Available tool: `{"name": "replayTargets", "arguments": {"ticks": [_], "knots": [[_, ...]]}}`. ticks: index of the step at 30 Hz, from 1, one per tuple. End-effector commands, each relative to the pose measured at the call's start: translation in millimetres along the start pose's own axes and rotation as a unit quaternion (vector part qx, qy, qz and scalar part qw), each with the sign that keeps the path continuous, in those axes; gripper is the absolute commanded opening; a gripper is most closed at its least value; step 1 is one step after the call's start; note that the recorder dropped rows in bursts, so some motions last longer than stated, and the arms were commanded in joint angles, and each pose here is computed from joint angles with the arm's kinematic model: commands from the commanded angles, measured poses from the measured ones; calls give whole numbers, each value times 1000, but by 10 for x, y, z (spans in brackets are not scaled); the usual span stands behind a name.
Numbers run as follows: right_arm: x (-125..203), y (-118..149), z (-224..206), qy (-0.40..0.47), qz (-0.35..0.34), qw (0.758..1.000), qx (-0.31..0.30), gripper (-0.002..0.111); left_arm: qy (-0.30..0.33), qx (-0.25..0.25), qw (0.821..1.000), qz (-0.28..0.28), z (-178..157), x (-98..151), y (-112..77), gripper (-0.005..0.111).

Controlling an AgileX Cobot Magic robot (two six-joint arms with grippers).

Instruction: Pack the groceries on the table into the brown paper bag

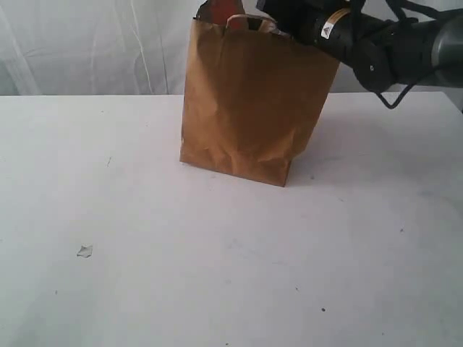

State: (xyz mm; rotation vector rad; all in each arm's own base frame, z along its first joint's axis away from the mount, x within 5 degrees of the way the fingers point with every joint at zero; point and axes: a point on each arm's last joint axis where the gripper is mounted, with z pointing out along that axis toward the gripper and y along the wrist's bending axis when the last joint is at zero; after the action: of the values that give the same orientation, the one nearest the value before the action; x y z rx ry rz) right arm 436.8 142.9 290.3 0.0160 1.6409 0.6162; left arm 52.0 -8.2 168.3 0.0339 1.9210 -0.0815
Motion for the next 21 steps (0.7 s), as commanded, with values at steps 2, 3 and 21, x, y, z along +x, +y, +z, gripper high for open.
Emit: {"name": "replayTargets", "arguments": {"ticks": [2,3,21], "knots": [[-14,-95,-276,174,-23,975,136,33,-3,0,1000,-5,1,4,-1,0],[-3,-129,-377,224,-52,959,167,31,-3,0,1000,-5,1,4,-1,0],[-461,36,-1790,195,-232,933,194,0,-1,1,1000,-5,1,7,-2,0]]}}
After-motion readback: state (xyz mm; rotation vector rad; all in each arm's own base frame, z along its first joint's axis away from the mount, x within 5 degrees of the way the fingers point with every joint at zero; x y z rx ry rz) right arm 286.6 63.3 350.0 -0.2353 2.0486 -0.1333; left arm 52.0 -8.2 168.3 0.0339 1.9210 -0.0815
